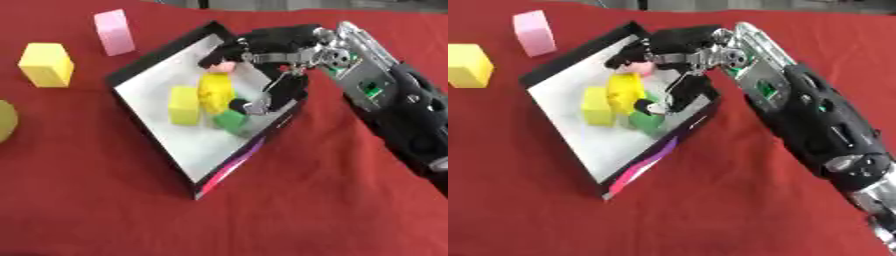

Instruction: Pick up objects on the table and place them in the box.

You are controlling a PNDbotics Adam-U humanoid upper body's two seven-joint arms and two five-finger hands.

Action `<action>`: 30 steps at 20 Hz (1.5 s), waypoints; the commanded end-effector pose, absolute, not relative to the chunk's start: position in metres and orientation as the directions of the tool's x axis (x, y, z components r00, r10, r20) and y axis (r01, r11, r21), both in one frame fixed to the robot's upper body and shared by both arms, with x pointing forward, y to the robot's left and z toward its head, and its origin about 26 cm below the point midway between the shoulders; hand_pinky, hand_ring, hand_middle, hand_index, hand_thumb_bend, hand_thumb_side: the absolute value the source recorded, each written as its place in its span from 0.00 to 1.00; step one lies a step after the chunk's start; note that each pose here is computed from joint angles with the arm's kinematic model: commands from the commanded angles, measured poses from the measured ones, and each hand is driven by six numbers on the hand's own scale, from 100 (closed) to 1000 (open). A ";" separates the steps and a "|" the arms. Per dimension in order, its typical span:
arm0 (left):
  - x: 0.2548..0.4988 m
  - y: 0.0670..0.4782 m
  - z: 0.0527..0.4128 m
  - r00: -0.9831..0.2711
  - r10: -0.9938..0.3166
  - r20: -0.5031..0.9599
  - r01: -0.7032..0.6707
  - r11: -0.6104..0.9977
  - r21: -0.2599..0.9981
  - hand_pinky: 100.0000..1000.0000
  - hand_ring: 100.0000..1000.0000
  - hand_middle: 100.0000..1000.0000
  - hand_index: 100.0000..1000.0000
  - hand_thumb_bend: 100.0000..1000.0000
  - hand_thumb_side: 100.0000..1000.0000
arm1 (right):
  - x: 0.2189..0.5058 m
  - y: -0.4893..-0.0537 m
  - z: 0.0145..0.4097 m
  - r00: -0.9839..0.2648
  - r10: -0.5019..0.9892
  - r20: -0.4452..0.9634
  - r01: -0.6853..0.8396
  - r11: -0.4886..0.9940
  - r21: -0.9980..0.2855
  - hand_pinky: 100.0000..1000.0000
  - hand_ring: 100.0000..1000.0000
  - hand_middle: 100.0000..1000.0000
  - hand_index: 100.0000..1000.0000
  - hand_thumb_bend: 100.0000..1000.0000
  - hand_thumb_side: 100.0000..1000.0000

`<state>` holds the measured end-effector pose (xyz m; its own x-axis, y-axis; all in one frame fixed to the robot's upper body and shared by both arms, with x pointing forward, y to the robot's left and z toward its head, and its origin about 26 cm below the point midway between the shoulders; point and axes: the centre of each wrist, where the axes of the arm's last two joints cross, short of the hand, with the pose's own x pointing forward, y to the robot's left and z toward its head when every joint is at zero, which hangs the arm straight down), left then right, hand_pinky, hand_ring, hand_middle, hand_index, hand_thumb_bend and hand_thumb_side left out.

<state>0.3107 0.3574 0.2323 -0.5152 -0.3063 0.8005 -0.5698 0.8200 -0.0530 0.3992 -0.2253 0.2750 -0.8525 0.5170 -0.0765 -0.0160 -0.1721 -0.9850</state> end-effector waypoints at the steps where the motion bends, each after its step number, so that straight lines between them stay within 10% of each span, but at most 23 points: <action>1: 0.308 0.361 0.242 -0.530 -0.330 0.781 -0.574 0.818 -0.044 0.67 0.86 0.72 0.67 0.00 0.69 | 0.398 -0.232 0.287 -0.835 0.539 -0.111 0.020 -0.171 -0.985 0.98 0.88 0.89 1.00 0.01 0.57; 10: 0.308 0.362 0.242 -0.529 -0.333 0.780 -0.576 0.816 -0.042 0.68 0.86 0.72 0.67 0.00 0.69 | 0.395 -0.236 0.288 -0.833 0.544 -0.098 0.020 -0.147 -0.989 0.97 0.86 0.88 1.00 0.00 0.56; 13: 0.307 0.364 0.242 -0.528 -0.338 0.779 -0.587 0.809 -0.047 0.68 0.86 0.72 0.67 0.00 0.69 | 0.382 -0.243 0.303 -0.833 0.552 -0.039 0.042 -0.008 -0.999 0.94 0.81 0.82 1.00 0.00 0.11; 15: 0.306 0.365 0.242 -0.527 -0.340 0.779 -0.601 0.797 -0.058 0.67 0.86 0.72 0.67 0.00 0.69 | 0.362 -0.247 0.323 -0.850 0.526 0.029 0.075 0.177 -0.981 0.91 0.76 0.76 1.00 0.00 0.00; 19: 0.305 0.366 0.241 -0.525 -0.343 0.779 -0.612 0.788 -0.066 0.68 0.86 0.72 0.67 0.00 0.69 | 0.306 -0.263 0.359 -0.919 0.291 0.265 -0.040 0.600 -0.799 0.90 0.73 0.71 0.98 0.00 0.41; 30: 0.305 0.367 0.252 -0.539 -0.385 0.749 -0.609 0.793 -0.030 0.68 0.86 0.74 0.69 0.00 0.66 | 0.266 -0.379 0.294 -0.791 -0.007 0.612 -0.198 0.949 -0.245 0.95 0.74 0.71 0.93 0.00 0.47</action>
<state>0.3080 0.3640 0.2364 -0.5164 -0.3400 0.7860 -0.6025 0.7964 -0.0513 0.2735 -0.3747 0.2787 -0.7405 0.0074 0.6720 -0.2224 0.9409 -0.2554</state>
